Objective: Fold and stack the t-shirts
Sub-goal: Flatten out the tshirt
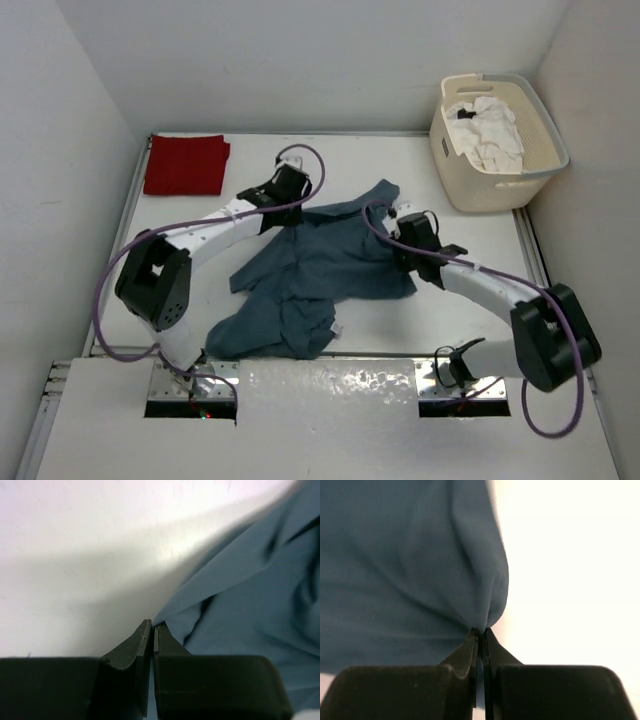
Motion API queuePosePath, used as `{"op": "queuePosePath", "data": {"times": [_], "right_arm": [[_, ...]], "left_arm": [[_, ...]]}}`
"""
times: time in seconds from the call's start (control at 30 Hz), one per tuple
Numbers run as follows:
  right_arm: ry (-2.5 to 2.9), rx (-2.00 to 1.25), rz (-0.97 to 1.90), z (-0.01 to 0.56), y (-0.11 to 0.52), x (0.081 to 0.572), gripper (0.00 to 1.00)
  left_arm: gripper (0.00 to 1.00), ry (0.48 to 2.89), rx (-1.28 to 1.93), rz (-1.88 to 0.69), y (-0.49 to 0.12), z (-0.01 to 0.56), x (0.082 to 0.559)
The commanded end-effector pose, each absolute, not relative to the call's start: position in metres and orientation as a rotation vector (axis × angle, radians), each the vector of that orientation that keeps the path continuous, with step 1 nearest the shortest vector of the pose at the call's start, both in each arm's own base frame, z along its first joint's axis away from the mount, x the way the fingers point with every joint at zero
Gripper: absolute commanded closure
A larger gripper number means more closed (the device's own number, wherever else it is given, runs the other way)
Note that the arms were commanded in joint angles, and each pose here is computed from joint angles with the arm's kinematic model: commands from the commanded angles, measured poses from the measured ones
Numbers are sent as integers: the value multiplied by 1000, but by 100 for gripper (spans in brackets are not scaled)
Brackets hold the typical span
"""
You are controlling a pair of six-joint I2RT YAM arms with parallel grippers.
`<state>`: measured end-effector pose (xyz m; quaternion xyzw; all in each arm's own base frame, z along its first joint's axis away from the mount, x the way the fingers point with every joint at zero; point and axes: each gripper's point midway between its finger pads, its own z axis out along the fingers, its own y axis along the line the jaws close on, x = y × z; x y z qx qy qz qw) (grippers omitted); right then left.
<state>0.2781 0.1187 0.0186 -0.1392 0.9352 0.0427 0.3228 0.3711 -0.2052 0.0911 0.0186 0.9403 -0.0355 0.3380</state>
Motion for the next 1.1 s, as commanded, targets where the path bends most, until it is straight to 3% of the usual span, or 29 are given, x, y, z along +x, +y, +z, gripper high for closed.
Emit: {"op": "queuePosePath", "data": {"times": [0.0,0.3,0.53,0.87,1.07], "right_arm": [[2189,-179,-191,113,75,331,100],[1724,87,-326,324,-7,363,100],[1461,68,-491,475,-35,345,100],[1193,160,-636,593,-74,246,100],[1055,53,-484,640,-54,200,100]], "left_arm": [[100,2179,-84,-43,-186,191,404],[100,1752,-204,-52,-134,379,392],[100,1470,-269,-40,-85,507,346],[100,1118,-295,-80,-6,633,226],[100,954,1,-330,-27,679,146]]}}
